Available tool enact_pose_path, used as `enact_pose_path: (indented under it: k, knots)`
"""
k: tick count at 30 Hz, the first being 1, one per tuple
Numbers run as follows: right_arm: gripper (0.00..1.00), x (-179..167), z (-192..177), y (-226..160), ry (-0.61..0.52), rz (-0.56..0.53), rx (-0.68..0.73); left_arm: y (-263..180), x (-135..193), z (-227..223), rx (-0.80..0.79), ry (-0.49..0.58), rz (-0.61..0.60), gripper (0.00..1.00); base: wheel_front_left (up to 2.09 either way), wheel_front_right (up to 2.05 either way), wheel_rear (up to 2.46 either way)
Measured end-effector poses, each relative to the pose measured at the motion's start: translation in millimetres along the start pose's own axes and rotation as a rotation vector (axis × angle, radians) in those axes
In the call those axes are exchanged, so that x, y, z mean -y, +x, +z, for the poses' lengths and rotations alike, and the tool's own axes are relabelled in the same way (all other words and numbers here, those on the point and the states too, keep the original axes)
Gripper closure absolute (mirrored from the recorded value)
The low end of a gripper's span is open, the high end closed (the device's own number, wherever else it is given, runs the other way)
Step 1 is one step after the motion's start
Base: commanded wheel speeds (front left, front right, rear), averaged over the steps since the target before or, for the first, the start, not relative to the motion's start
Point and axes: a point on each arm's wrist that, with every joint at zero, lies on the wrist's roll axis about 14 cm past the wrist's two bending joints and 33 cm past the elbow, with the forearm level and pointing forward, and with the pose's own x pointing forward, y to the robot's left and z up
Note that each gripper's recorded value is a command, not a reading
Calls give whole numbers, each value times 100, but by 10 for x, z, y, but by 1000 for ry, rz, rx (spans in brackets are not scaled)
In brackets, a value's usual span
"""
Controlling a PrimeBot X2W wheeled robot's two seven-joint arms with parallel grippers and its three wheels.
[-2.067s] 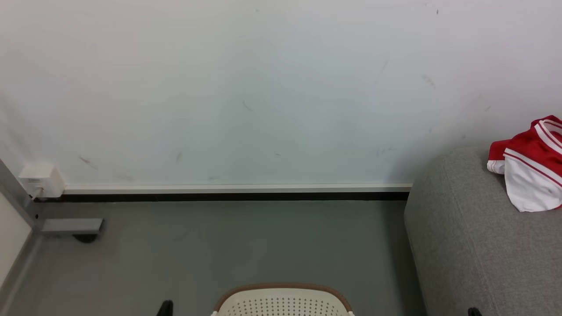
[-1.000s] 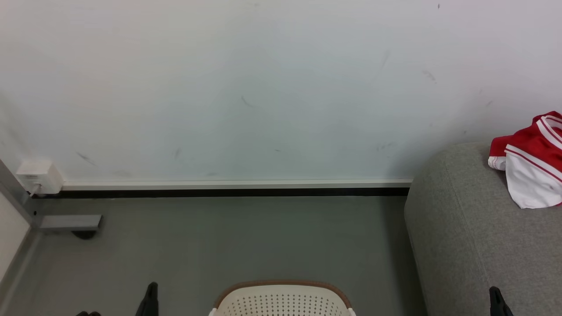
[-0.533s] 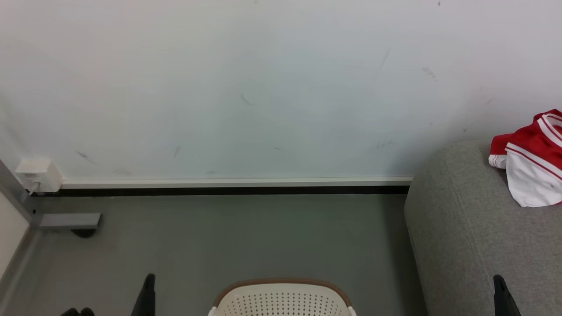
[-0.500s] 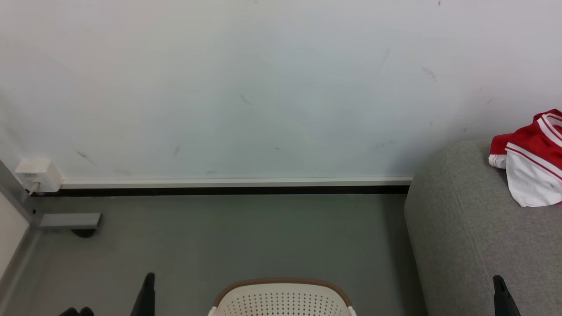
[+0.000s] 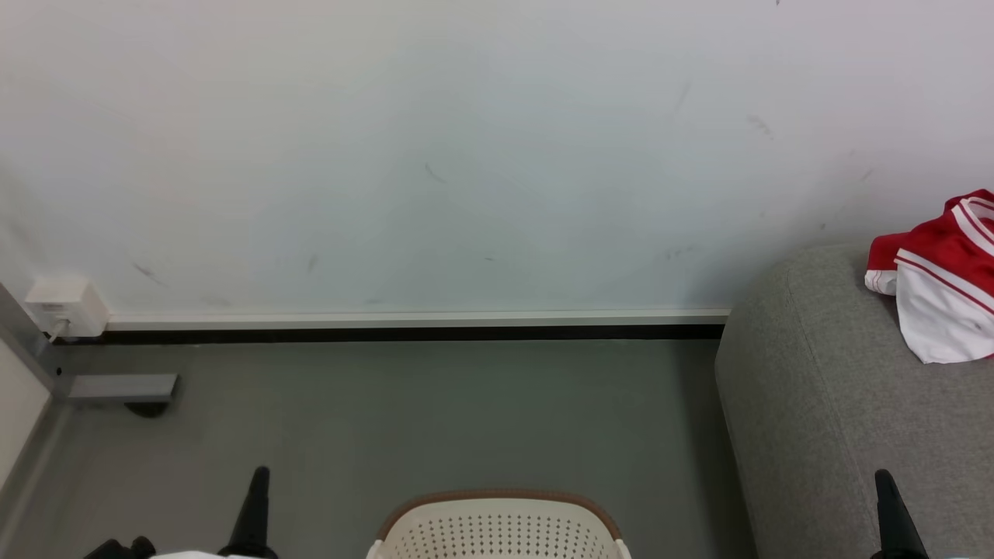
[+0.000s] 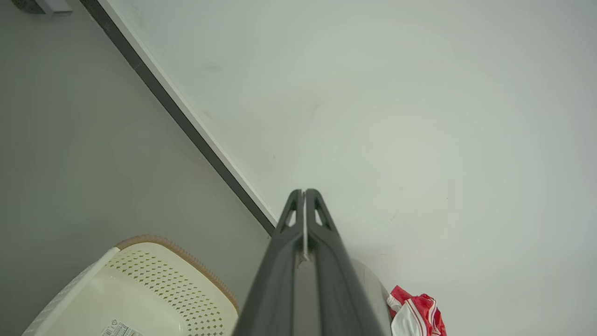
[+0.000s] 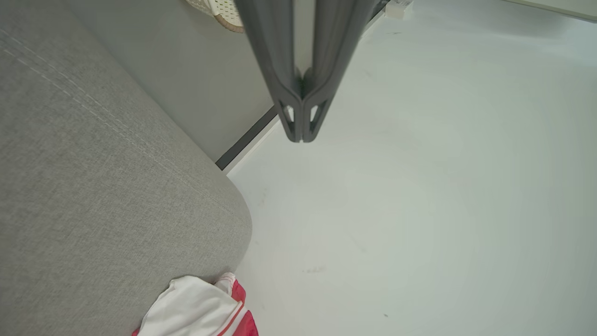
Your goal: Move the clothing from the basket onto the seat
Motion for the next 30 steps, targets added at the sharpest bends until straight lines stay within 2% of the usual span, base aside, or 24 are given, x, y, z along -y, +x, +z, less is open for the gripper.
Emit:
enact_pose_path:
  k: [30]
  knots:
    - [100,-170,104,136,292,51,2,92,151,95,-2,-274,-54,100,0,0,0]
